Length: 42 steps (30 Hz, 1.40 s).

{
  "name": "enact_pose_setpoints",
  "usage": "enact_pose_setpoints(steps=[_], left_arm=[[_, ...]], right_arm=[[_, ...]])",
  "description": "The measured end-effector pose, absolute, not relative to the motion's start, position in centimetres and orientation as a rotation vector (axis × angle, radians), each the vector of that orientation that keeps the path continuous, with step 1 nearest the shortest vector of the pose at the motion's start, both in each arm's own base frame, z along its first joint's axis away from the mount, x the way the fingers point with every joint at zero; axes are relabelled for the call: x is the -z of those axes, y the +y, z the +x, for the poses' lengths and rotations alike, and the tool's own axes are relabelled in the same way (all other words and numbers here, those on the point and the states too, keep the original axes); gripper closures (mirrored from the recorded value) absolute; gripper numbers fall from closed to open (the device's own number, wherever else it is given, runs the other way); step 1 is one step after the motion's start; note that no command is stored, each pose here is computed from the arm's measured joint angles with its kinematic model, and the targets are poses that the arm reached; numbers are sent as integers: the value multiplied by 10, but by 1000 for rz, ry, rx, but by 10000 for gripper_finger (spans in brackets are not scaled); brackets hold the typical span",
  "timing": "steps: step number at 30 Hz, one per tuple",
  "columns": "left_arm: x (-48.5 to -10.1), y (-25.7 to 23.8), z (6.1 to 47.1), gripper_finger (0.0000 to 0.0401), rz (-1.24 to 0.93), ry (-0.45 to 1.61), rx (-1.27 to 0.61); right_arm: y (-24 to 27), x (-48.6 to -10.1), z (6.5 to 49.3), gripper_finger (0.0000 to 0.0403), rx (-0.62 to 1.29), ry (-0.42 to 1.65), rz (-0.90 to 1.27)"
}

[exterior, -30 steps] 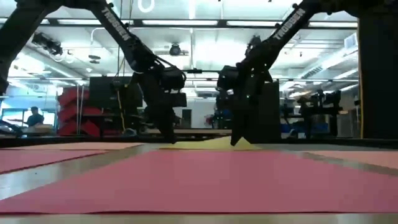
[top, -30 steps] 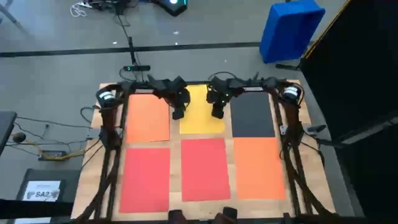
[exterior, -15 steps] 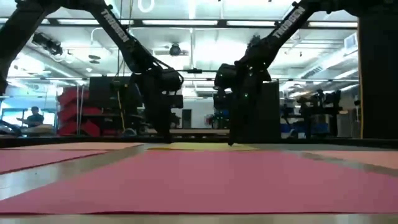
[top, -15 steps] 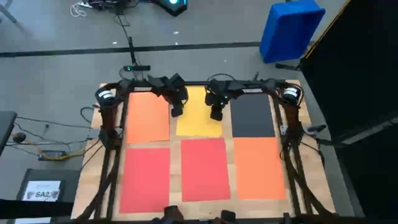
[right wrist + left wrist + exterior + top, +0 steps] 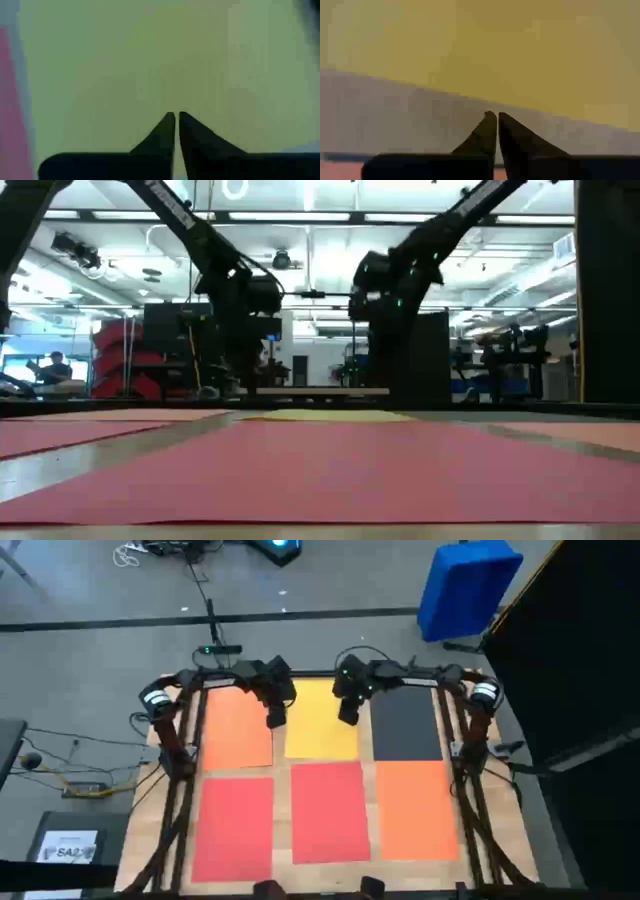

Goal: Organize paper
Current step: Stack the yellow paper on top of the yellow paper

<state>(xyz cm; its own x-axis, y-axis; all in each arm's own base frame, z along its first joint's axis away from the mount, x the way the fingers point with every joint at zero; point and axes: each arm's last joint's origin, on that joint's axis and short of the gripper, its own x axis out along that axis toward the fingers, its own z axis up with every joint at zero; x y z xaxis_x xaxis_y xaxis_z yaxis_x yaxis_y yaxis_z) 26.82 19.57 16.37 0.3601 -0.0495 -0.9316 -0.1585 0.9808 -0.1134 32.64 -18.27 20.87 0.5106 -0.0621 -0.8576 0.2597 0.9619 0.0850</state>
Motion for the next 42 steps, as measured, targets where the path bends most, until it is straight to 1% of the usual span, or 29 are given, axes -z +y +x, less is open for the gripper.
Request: enact_pose_setpoints(steps=[3,10,15,22,42], left_arm=[[-154,187,265,401,-234,1222,-46],[-142,172,267,401,-234,1195,-42],[-140,168,267,401,-251,1199,-41],[-139,165,269,401,-253,1200,-46],[-139,152,283,401,-213,1154,-25]], right_arm=[[-174,-202,318,403,203,1041,214],[-148,-173,301,403,230,1062,264],[-139,-159,285,403,263,1060,317],[-132,-136,270,403,304,1120,341],[-128,-133,276,403,290,1035,339]])
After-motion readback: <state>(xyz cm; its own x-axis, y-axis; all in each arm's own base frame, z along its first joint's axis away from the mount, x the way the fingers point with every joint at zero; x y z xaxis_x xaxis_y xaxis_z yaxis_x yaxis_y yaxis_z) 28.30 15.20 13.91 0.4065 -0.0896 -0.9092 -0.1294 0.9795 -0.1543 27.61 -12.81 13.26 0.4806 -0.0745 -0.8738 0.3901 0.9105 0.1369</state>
